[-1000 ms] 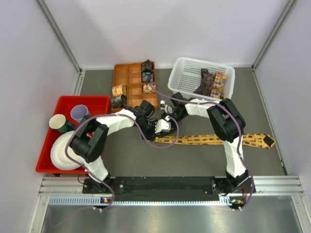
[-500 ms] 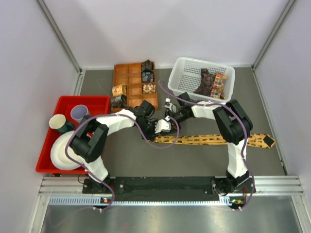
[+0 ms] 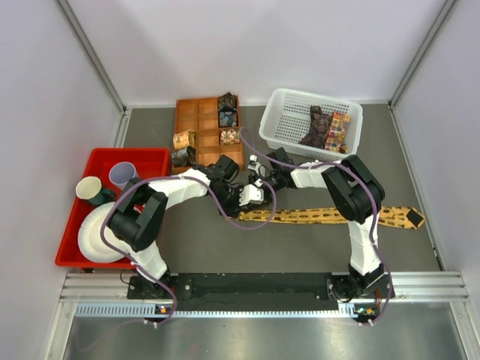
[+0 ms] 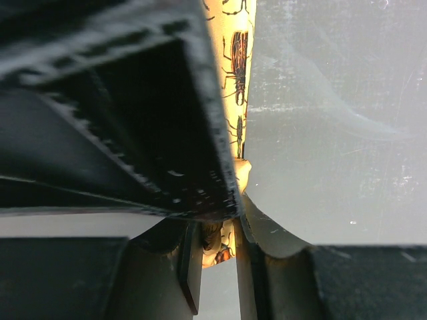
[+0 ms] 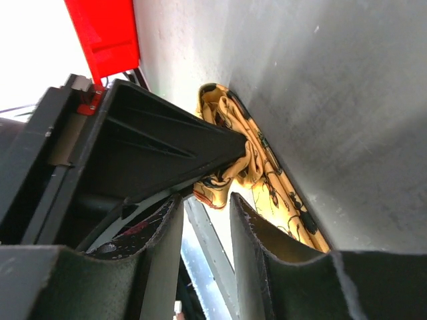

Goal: Roll the ties
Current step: Roll the tie at the center of the board.

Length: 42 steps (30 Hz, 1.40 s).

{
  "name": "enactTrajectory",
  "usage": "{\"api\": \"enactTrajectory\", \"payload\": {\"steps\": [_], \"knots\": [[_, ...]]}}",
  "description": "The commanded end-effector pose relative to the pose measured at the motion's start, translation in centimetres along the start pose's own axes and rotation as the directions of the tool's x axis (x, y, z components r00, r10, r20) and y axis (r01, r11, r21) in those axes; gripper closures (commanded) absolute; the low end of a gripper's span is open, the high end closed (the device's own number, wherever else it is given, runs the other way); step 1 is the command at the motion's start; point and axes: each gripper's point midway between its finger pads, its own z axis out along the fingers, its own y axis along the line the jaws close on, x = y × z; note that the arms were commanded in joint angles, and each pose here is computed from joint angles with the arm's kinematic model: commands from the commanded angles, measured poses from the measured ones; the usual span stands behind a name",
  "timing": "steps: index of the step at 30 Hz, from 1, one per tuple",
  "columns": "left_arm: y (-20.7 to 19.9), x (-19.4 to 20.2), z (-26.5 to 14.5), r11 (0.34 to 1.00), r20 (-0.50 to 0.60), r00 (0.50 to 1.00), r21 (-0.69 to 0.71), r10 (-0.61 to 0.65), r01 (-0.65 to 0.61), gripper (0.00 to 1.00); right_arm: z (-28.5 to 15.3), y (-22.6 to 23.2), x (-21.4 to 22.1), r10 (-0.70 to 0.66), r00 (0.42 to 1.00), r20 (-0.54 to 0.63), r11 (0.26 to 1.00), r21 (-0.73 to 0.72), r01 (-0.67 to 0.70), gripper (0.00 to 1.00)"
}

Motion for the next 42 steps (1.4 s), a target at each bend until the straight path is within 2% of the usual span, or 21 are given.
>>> {"api": "enactTrajectory", "payload": {"steps": [1, 4, 6, 10, 11, 14, 15, 22, 29, 35, 39, 42], "knots": [[-1.5, 3.4, 1.2, 0.998, -0.111, 0.993, 0.042, -0.049, 0.054, 0.73, 0.8, -0.3, 0.3, -0.047, 0.999, -0.003, 0.999, -0.009, 0.047, 0.66], [-1.4, 3.4, 1.3, 0.998, -0.113, 0.992, 0.042, -0.049, 0.054, 0.72, 0.9, -0.6, 0.2, -0.048, 0.999, -0.001, 0.999, -0.011, 0.048, 0.69], [-1.4, 3.4, 1.3, 0.998, -0.114, 0.992, 0.044, -0.049, 0.054, 0.72, 1.0, -0.3, 0.3, -0.043, 0.999, -0.007, 0.999, -0.024, 0.043, 0.75], [-1.4, 3.4, 1.3, 0.997, -0.115, 0.992, 0.043, -0.052, 0.058, 0.70, 1.0, -0.5, 0.6, -0.066, 0.998, -0.014, 0.998, -0.018, 0.066, 0.99], [-1.4, 3.5, 1.3, 0.997, -0.115, 0.992, 0.039, -0.057, 0.062, 0.68, 0.9, -0.9, 0.8, -0.056, 0.998, -0.017, 0.998, 0.006, 0.056, 1.00], [-1.3, 3.2, 1.1, 0.997, -0.099, 0.993, 0.024, -0.067, 0.070, 0.55, 0.8, -2.2, 1.0, -0.054, 0.998, -0.029, 0.995, 0.077, 0.056, 1.00], [-1.2, 3.1, 0.8, 0.997, -0.089, 0.994, 0.011, -0.071, 0.072, 0.47, 0.7, -2.5, 0.9, -0.056, 0.998, -0.027, 0.994, 0.091, 0.058, 1.00], [0.5, 2.5, -2.3, 0.995, 0.013, 0.997, -0.066, -0.077, 0.078, 0.37, 0.3, -4.3, 0.8, -0.062, 0.998, -0.022, 0.980, 0.188, 0.065, 1.00], [0.4, 3.1, -2.6, 0.996, 0.023, 0.999, -0.073, -0.048, 0.050, 0.37, 0.4, -5.3, 0.3, -0.052, 0.998, -0.017, 0.969, 0.240, 0.055, 1.00], [0.6, 1.3, -2.6, 0.997, 0.103, 0.994, -0.069, -0.023, 0.030, 0.37, 0.3, -5.8, 0.5, -0.037, 0.999, -0.023, 0.965, 0.260, 0.042, 1.00], [0.5, 0.6, -2.5, 0.998, 0.115, 0.993, -0.058, -0.007, 0.013, 0.44, 0.2, -6.1, 0.5, -0.036, 0.999, -0.025, 0.962, 0.271, 0.041, 1.00], [0.4, -0.2, -2.8, 0.999, 0.133, 0.991, -0.045, 0.007, -0.001, 0.55, 0.4, -6.3, 0.6, -0.031, 0.999, -0.034, 0.959, 0.281, 0.039, 1.00]]}}
